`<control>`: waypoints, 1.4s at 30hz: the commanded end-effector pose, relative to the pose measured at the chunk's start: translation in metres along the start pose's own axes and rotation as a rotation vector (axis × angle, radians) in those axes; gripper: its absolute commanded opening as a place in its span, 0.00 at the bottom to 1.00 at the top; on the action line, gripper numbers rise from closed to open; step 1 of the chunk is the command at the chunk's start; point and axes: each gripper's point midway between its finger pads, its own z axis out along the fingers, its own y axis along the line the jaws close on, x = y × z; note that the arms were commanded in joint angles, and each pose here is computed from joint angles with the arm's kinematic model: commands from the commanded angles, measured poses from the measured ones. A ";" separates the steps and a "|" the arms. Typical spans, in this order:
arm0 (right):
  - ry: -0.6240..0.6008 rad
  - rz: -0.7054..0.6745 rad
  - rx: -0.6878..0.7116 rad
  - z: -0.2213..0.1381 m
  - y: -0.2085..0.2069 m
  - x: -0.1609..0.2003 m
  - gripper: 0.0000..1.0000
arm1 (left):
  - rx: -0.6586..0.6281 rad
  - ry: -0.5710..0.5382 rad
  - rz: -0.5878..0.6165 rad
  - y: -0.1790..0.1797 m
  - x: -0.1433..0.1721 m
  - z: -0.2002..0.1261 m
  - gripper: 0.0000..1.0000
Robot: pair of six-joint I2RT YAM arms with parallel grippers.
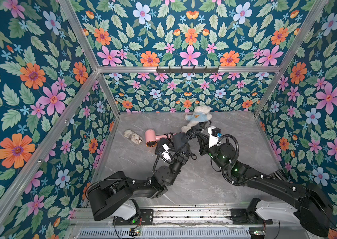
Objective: Wrap the cord around the hair dryer
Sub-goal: Wrap the power cord around the hair dryer, then place the hair dryer at the center of the board.
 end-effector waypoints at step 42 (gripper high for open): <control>1.015 0.205 -0.094 0.000 0.021 0.131 0.00 | -0.847 0.382 1.085 0.120 -0.015 -0.044 0.00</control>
